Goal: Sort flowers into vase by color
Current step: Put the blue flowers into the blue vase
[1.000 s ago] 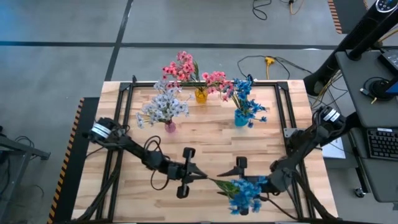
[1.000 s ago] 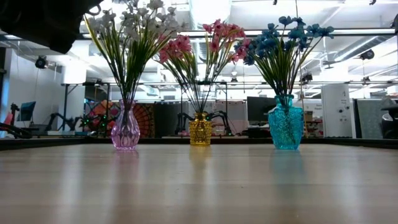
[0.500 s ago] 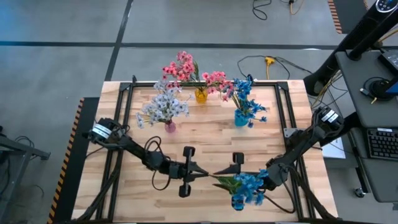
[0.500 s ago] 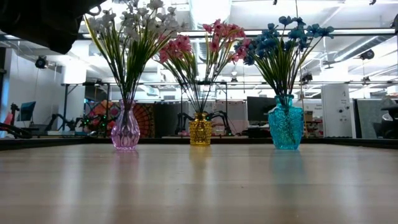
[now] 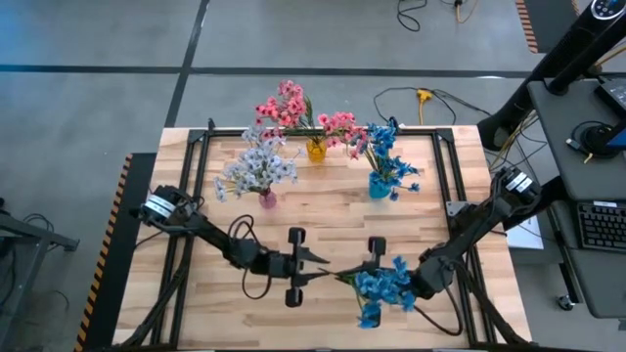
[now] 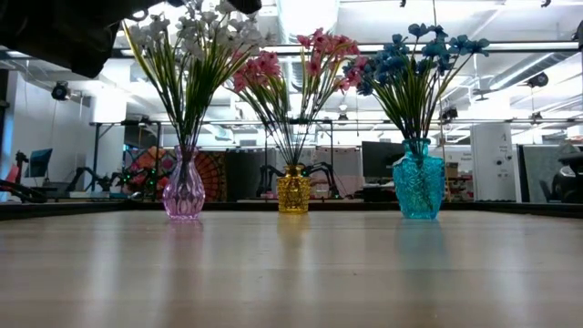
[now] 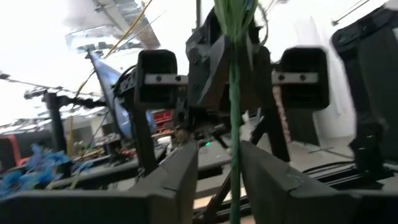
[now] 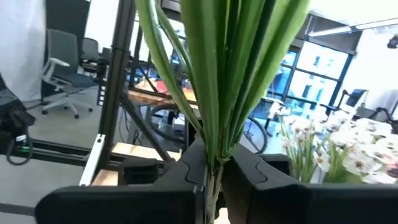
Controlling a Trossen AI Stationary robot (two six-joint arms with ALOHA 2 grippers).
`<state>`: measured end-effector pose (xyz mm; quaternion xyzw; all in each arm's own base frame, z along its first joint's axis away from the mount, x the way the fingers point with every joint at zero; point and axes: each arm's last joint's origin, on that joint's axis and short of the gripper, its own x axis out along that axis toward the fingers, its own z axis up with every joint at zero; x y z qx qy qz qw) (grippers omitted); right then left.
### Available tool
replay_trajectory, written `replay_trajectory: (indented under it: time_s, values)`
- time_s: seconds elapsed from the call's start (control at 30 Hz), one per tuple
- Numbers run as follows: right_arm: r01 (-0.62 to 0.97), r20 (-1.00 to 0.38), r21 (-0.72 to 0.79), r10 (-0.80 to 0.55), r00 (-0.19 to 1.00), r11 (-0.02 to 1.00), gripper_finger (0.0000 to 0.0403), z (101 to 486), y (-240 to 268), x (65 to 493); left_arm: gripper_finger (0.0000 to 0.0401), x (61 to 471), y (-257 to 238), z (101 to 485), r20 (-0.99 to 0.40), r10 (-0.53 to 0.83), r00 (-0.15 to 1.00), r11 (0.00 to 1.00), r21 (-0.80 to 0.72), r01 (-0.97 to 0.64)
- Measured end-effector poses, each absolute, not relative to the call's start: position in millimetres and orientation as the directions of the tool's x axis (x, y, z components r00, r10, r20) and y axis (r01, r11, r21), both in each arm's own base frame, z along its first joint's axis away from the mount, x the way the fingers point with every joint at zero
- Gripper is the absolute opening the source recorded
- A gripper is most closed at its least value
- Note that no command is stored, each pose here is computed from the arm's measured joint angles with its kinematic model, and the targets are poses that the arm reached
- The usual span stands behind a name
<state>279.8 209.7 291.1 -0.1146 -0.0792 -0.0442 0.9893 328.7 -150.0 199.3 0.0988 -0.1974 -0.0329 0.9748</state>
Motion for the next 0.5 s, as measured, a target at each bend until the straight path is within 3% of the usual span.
replay_trajectory:
  time_s: [0.1, 0.23, 0.37, 0.5]
  values:
    - [0.148, 0.166, -0.206, -0.115, 0.979, 0.967, 0.0021, 296, 208, 276, 0.0128, 329, -149, 198, 0.361, -0.062, 0.931, 0.981, 0.196, -0.011]
    - [0.301, 0.109, -0.209, -0.284, 0.953, 0.931, 0.0021, 305, 199, 266, 0.0154, 329, -147, 193, 0.328, -0.047, 0.944, 0.978, 0.206, -0.023]
    - [0.483, 0.015, -0.182, -0.488, 0.872, 0.857, 0.0021, 311, 182, 252, 0.0165, 331, -141, 187, 0.273, 0.025, 0.962, 0.979, 0.188, -0.078]
    - [0.533, -0.076, -0.103, -0.541, 0.837, 0.84, 0.0021, 316, 156, 229, 0.0166, 337, -132, 178, 0.183, 0.068, 0.981, 0.979, 0.178, -0.101]
